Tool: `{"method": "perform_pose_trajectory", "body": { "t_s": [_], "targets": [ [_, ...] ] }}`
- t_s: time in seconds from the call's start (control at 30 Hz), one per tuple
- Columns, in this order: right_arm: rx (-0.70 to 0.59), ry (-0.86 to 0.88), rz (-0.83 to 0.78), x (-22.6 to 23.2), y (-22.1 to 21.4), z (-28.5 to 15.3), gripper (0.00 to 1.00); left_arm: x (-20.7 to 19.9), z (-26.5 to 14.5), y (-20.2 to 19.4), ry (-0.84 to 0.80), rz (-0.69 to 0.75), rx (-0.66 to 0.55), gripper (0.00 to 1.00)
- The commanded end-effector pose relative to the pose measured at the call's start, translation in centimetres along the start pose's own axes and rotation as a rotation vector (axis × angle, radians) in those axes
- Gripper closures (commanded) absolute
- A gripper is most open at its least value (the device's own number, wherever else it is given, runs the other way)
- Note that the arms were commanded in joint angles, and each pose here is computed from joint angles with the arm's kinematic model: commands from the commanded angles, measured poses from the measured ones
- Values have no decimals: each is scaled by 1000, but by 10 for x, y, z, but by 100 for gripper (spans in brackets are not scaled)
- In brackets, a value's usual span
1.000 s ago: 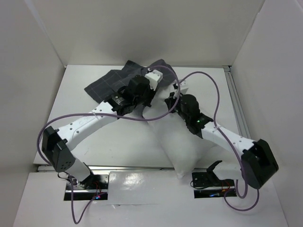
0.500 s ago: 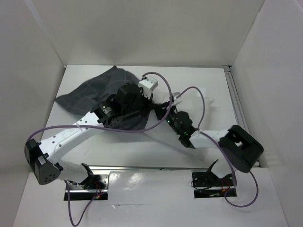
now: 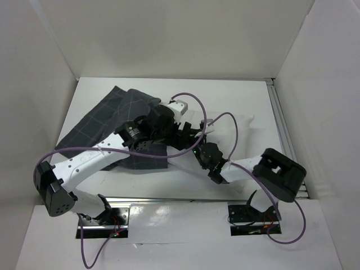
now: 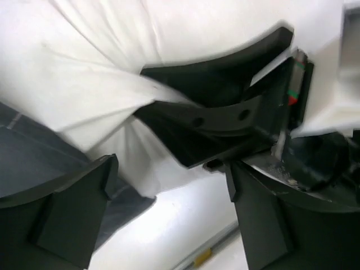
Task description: Put the pillow into the pillowcase
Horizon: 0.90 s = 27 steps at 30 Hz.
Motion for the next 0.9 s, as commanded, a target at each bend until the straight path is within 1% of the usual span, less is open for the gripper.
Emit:
{"method": "perform_pose_trajectory", "body": {
  "t_s": [0.0,0.03,0.07,0.1,0.13,0.17,0.2,0.23,0.27,0.3,0.33,0.37,0.4,0.43,0.47,0.5,0.53,0.57,0.6,0.63,0.67,0.7,0.77,0.8,0.83,0.87],
  "targets": [
    [-8,31,57,21,31,-10,45,-21,-20,26,-36,-56,-100,2],
    [10,25,47,21,34,-12,37,-17,-29,32,3,-60,-126,2],
    [29,18,36,20,36,-15,25,-10,-39,44,88,-83,-186,1],
    [78,1,-1,17,33,-18,21,-3,-48,51,132,-95,-214,1],
    [60,8,-5,20,46,-19,17,8,-52,58,187,-122,-232,1],
    [61,8,-42,22,53,-17,8,17,-61,68,242,-140,-263,1],
    [115,6,-86,20,50,-20,6,23,-52,71,266,-144,-246,1],
    [122,22,-105,22,55,-21,5,39,-48,77,314,-159,-242,1],
    [139,31,-153,22,55,-21,1,47,-44,82,342,-162,-233,1],
    [130,34,-164,25,65,-19,1,54,-44,91,352,-166,-223,1],
    [141,57,-194,26,69,-21,0,74,-38,97,398,-196,-205,1],
    [154,88,-234,28,69,-21,0,86,-15,96,432,-203,-142,2],
    [178,147,-322,27,75,-19,0,104,-18,109,468,-225,-141,4],
    [206,179,-363,27,77,-18,0,115,6,106,484,-217,-75,5],
    [227,190,-402,26,78,-13,0,120,4,123,483,-214,-99,6],
    [220,175,-401,26,87,-7,0,128,9,125,501,-199,-73,6],
    [254,142,-437,13,86,0,0,140,11,122,528,-193,-22,6],
    [261,132,-438,8,88,4,0,144,16,123,564,-179,-8,6],
    [251,134,-449,0,99,13,0,158,23,126,641,-156,2,5],
    [289,144,-462,-6,96,17,0,168,24,125,684,-159,25,4],
    [297,149,-459,-10,98,21,0,174,25,126,712,-163,35,4],
    [289,179,-455,-15,108,26,0,179,28,132,718,-171,23,4],
    [314,178,-460,-26,106,31,0,189,21,141,725,-185,-10,4],
    [315,178,-457,-30,108,32,0,192,22,145,703,-182,-31,4],
    [312,139,-457,-42,114,34,0,190,23,146,625,-185,-38,4],
    [320,131,-454,-49,113,36,0,190,9,153,583,-185,-83,4]
  ]
}}
Point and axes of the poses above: each gripper's point midway between its finger pads, its own z axis out along the fingers, its own x axis along the line the jaws close on, y = z × x, the point moved 8 cm from there along -z, back along the fingers, and after that the axes turned 1 degree about -z, right-handed, at the moved point
